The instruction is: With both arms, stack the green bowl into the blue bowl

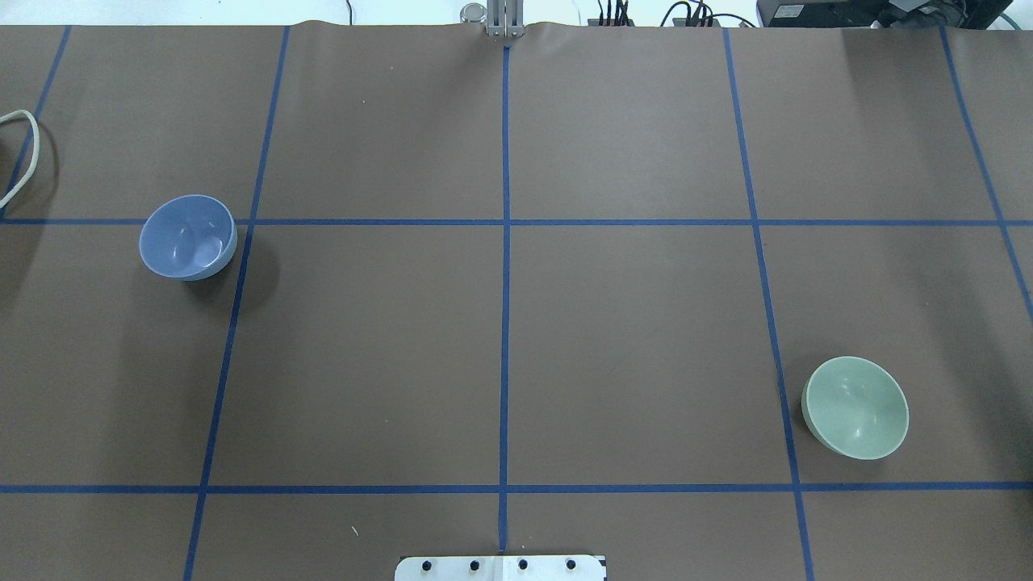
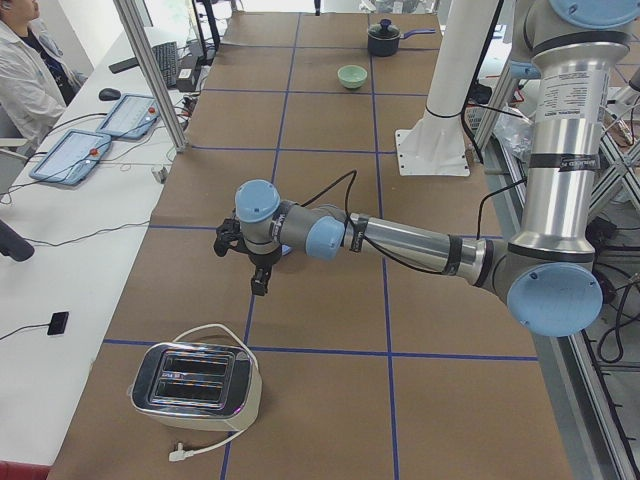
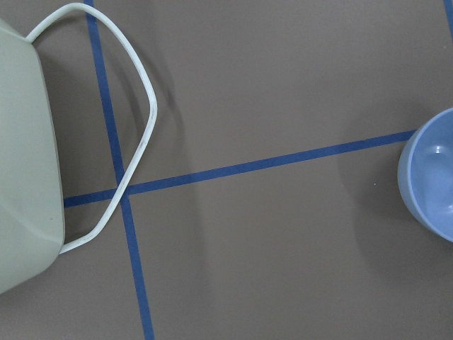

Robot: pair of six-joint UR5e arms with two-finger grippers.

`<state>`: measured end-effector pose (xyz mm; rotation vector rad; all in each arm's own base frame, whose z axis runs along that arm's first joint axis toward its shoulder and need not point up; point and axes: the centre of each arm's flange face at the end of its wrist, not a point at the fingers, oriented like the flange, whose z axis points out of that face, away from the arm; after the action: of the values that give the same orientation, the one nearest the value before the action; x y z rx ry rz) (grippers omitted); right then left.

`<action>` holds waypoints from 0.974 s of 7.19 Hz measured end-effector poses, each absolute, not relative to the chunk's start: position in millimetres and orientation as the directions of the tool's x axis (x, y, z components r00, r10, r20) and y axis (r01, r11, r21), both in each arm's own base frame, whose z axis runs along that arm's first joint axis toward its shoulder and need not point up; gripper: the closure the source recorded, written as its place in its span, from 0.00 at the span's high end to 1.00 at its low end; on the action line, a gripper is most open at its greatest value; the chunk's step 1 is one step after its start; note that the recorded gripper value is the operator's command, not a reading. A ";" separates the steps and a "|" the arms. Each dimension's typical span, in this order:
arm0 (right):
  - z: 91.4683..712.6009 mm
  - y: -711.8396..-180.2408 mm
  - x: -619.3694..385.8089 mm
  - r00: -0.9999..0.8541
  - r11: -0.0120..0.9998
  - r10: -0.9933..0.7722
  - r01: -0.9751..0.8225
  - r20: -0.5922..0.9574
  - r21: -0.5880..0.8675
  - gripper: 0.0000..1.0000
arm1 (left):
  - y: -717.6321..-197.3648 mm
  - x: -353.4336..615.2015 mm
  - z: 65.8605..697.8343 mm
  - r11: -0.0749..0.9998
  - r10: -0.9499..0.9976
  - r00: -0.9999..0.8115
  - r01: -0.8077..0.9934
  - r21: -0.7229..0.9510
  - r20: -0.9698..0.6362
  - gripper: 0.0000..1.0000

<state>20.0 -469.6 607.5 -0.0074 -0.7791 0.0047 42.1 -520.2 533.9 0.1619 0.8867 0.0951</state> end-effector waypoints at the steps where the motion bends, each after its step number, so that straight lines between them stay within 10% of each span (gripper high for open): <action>1: 605.9 -470.1 19.0 0.711 1.000 0.004 0.000 0.704 -0.005 1.00 | -520.7 71.2 523.9 0.985 0.136 0.610 0.002 0.173 -0.780 0.99; 7: 572.9 -484.8 -15.9 0.643 0.992 -0.127 0.063 0.755 0.113 1.00 | -534.7 190.7 522.3 0.993 0.102 0.537 -0.004 0.118 -0.838 0.93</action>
<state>-15.9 -484.8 572.9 0.0790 -0.8655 -0.1082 190.7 -534.7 522.3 0.1061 1.0027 0.0633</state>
